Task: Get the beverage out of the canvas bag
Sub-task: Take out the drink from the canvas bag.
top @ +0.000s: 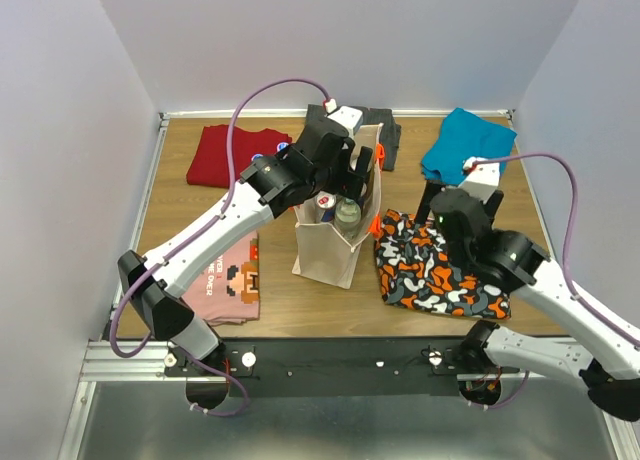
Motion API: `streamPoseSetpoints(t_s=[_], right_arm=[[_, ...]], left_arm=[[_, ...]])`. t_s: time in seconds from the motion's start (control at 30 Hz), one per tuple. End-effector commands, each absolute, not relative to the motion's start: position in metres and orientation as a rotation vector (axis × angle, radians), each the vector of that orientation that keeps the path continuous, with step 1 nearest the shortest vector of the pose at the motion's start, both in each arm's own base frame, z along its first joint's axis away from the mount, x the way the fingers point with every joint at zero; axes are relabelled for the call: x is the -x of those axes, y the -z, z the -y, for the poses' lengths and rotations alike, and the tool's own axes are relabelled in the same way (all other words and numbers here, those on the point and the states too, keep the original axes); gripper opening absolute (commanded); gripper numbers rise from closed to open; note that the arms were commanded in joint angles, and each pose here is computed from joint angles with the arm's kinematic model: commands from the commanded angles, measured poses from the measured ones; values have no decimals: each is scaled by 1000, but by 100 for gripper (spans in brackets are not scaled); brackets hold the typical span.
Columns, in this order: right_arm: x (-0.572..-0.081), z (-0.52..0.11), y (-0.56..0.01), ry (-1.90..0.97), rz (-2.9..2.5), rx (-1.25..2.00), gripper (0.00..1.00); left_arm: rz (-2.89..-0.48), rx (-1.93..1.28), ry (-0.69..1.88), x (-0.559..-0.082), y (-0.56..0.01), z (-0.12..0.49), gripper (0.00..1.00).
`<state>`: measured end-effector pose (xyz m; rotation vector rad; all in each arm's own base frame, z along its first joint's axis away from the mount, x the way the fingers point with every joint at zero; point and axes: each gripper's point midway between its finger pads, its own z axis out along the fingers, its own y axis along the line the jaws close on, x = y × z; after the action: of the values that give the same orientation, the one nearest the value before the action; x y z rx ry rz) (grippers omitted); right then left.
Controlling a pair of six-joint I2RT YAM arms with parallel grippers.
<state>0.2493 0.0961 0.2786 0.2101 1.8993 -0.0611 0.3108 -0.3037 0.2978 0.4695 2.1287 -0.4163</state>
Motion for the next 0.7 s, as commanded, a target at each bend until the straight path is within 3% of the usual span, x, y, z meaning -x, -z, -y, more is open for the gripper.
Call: streamPoseSetpoints(t_s=[0.0,0.23,0.67], right_arm=[[-287,-80,-278,16,-1929,-245,100],[-344,-54,-275,-35,-2002,-278,100],[-346,-52,-251,-117,-2072,-249,100]], left_arm=[[-2087,-490,439,-308,-309,304,99],[-2089,-526,436,-305,-305,304,99],[-2111,-543,451,-298,-289,303,99]])
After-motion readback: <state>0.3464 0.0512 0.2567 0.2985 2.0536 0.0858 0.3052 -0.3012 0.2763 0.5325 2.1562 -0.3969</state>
